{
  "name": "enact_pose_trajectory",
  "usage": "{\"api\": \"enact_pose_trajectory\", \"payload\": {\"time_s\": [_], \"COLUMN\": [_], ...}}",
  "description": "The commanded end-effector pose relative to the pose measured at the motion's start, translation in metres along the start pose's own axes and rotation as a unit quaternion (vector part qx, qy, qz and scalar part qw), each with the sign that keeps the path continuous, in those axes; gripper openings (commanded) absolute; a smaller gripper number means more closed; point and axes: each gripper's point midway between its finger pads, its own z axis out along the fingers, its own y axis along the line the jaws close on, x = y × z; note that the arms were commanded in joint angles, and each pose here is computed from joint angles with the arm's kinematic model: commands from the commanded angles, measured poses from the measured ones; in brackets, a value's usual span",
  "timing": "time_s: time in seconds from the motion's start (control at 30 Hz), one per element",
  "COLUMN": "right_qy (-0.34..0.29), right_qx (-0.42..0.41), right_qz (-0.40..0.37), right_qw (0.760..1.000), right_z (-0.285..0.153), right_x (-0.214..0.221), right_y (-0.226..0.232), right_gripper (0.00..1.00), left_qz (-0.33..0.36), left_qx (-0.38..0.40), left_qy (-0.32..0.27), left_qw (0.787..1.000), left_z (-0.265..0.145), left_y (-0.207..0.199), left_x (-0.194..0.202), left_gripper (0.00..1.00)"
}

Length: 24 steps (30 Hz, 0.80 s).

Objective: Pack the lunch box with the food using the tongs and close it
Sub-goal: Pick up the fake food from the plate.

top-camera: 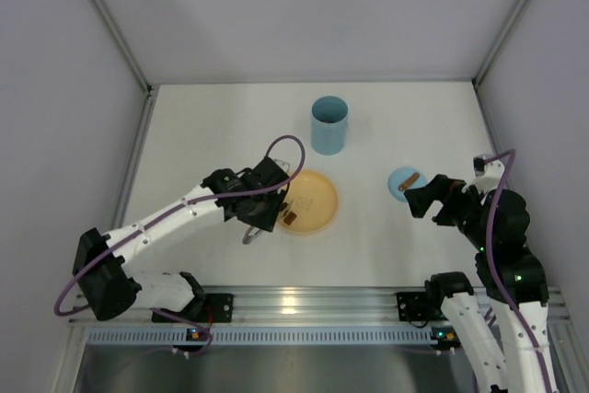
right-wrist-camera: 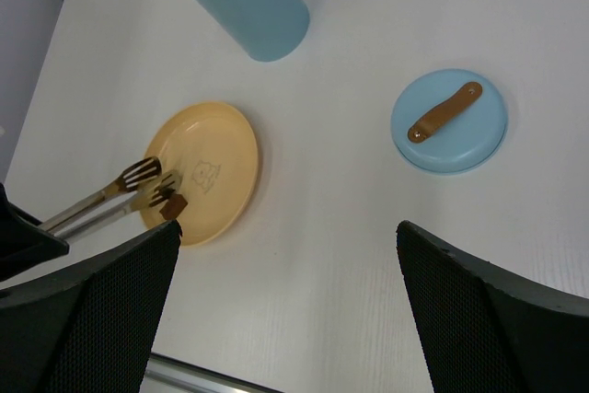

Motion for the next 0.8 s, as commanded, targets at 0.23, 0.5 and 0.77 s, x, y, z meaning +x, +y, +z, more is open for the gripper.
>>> {"api": "enact_pose_trajectory", "payload": {"time_s": [0.23, 0.5, 0.77], "right_qy": [-0.019, -0.019, -0.020], "right_qx": [-0.001, 0.000, 0.000], "right_qz": [-0.003, -0.003, -0.004], "right_qw": [1.000, 1.000, 1.000], "right_z": [-0.002, -0.003, -0.004], "right_x": [-0.010, -0.012, -0.015], "right_y": [0.001, 0.002, 0.004], "right_gripper": [0.99, 0.99, 1.00], "left_qz": [-0.005, -0.002, -0.002], "left_qx": [0.003, 0.008, 0.014], "left_qy": [-0.014, -0.027, -0.060], "left_qw": [1.000, 1.000, 0.998], "left_z": [0.008, -0.001, -0.020], "left_y": [-0.006, -0.009, -0.015], "left_x": [-0.010, -0.019, -0.047], "left_gripper": [0.41, 0.29, 0.26]}}
